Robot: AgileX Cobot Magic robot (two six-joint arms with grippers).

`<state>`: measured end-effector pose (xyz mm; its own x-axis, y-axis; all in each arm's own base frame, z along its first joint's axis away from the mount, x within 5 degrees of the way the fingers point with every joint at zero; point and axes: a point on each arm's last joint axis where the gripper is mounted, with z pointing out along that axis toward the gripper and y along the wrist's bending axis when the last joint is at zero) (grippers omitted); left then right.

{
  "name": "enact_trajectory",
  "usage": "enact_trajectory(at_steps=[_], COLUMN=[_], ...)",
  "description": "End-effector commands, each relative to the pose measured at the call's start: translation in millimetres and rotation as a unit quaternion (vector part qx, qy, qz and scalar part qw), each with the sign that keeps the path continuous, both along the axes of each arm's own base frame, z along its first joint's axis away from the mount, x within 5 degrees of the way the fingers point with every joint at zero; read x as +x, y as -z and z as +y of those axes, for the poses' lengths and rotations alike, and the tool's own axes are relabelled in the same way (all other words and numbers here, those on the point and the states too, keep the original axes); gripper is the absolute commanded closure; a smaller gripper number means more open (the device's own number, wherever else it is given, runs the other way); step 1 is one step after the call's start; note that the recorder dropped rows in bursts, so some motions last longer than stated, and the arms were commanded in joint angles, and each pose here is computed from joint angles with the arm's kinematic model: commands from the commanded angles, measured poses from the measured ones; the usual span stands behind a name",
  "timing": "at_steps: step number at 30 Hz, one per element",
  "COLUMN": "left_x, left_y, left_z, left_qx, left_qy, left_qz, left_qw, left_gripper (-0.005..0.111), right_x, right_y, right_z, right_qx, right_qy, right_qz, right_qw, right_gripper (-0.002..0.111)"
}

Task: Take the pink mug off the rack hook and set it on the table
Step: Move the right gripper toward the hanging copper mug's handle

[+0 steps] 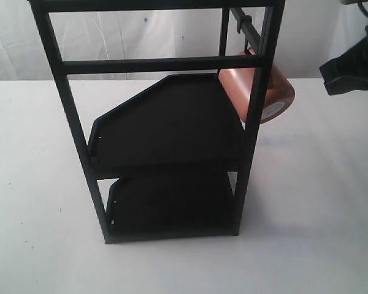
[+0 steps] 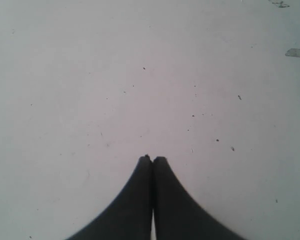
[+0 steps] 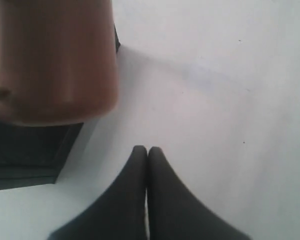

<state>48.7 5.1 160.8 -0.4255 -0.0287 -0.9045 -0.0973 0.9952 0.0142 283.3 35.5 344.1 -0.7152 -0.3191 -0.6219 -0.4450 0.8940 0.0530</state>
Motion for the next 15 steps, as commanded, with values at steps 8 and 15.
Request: enact_trajectory(at_steps=[8, 15], left_x=[-1, -1], left_y=[2, 2], left_z=[-1, -1], left_qx=[-0.002, -0.002], left_qy=[0.005, 0.005], left_qz=[0.008, 0.008], left_qw=[1.000, 1.000], left_gripper=[0.107, 0.107], right_x=[-22, -27], right_y=[-32, -39], right_z=[22, 24], right_qx=[0.082, 0.096], right_qy=[-0.123, -0.123], right_qz=[-0.012, -0.027], right_qw=[0.989, 0.987], right_gripper=[0.099, 0.078])
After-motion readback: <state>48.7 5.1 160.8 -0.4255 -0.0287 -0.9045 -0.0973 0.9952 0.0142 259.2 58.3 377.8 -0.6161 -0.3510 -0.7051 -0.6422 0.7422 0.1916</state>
